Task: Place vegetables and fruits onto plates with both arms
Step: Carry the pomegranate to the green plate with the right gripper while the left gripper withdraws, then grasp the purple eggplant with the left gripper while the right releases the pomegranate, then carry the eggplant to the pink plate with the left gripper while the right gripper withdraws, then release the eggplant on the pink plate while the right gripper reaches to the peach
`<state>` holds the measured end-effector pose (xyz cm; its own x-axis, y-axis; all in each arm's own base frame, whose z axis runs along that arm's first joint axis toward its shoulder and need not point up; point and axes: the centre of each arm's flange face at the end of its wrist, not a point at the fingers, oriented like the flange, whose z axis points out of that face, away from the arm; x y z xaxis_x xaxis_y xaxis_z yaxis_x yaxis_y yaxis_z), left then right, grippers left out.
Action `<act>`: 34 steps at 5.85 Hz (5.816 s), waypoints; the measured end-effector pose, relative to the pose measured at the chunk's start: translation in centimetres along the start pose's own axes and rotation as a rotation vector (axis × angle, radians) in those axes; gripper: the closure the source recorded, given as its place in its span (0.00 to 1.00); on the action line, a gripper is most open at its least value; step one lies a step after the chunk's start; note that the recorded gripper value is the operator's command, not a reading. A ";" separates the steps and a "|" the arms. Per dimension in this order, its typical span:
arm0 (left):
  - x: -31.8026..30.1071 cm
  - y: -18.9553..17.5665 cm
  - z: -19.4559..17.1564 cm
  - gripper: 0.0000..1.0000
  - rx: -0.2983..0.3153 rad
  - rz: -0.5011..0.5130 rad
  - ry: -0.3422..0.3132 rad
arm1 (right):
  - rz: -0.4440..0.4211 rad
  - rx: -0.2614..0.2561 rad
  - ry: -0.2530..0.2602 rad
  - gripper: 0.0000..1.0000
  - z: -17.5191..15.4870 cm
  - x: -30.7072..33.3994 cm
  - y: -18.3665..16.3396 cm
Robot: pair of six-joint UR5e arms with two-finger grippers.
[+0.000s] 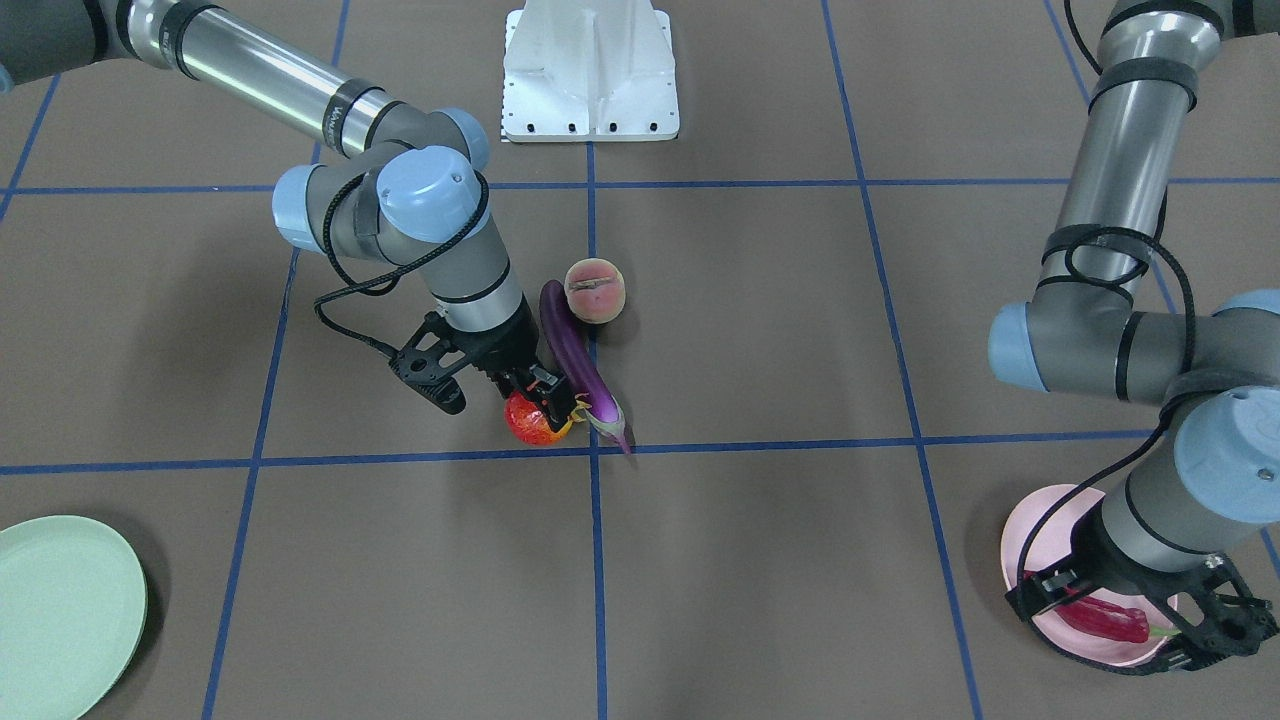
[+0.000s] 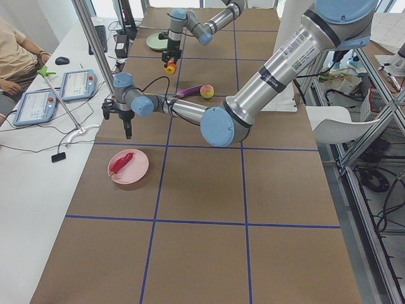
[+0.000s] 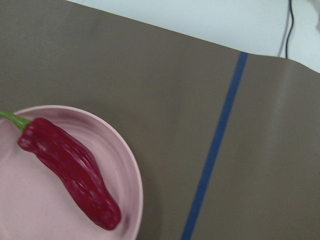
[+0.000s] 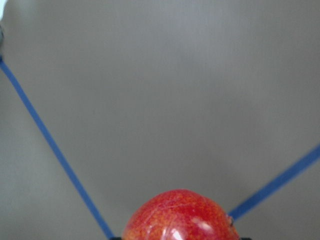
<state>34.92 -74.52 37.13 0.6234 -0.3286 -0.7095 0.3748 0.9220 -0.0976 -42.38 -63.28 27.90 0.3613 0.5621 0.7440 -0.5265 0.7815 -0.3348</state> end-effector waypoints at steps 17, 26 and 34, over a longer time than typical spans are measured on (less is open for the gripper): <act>27.7 27.5 -3.0 1.00 -0.243 -0.302 0.049 | -0.282 0.020 0.197 0.00 -3.6 18.7 -25.6; -15.2 -5.6 0.7 1.00 -0.118 -0.482 -0.169 | -0.017 -0.079 0.027 0.00 -3.5 8.7 0.4; -16.7 -7.6 1.2 0.00 -0.027 -0.701 -0.100 | 0.060 -0.126 0.046 0.00 -4.1 6.7 15.6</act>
<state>22.49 -76.31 50.59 0.3021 -0.8624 -0.4063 0.6942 0.4911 -0.5262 -44.96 -46.23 25.30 0.3686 0.6180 0.6944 -0.4485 0.7725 -0.4494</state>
